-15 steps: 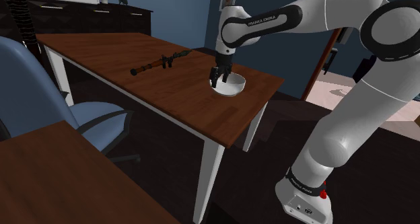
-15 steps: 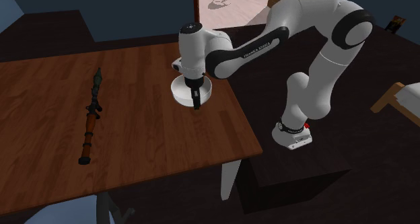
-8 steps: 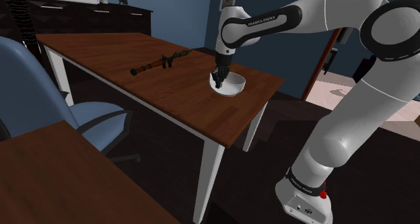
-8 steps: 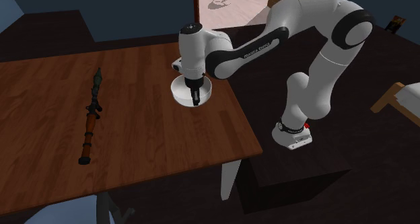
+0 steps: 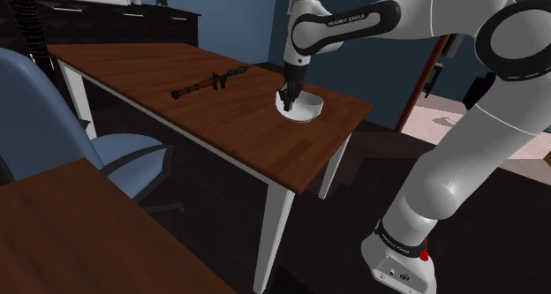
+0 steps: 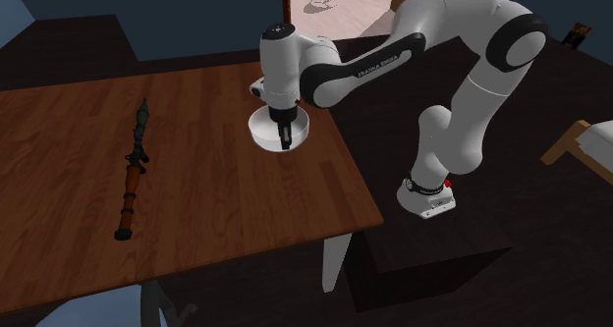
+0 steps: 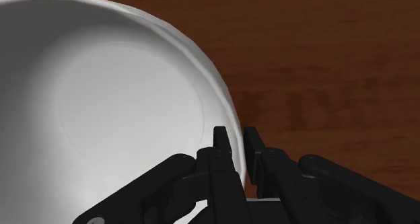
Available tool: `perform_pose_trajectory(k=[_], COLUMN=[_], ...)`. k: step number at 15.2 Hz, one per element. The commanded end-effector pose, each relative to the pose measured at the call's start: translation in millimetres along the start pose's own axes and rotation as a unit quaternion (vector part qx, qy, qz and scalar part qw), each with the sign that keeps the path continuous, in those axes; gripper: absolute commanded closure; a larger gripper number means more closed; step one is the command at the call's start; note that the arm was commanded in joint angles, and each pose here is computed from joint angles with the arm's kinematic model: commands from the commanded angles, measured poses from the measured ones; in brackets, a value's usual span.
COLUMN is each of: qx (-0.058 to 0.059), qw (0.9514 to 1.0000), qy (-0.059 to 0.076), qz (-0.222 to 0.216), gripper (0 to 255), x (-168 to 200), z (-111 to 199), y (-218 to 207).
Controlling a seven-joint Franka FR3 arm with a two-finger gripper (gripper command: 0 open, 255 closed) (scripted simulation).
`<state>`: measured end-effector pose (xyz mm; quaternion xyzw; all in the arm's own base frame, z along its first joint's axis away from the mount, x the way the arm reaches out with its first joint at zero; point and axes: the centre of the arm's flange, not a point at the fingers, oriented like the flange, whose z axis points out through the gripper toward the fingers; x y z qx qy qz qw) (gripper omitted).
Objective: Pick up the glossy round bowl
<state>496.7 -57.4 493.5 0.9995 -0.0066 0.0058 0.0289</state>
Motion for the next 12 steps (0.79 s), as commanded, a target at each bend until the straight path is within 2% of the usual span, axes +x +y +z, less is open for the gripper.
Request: perform_pose_trajectory(k=[1,10,12], qx=[0.000,0.000,0.000], qw=[1.0000,1.0000,1.0000], qy=[0.000,0.000,0.000], qz=[0.000,0.000,0.000], gripper=[255,255,255], x=[0,1,1], z=[-11,-58,-59], y=[2,4,4])
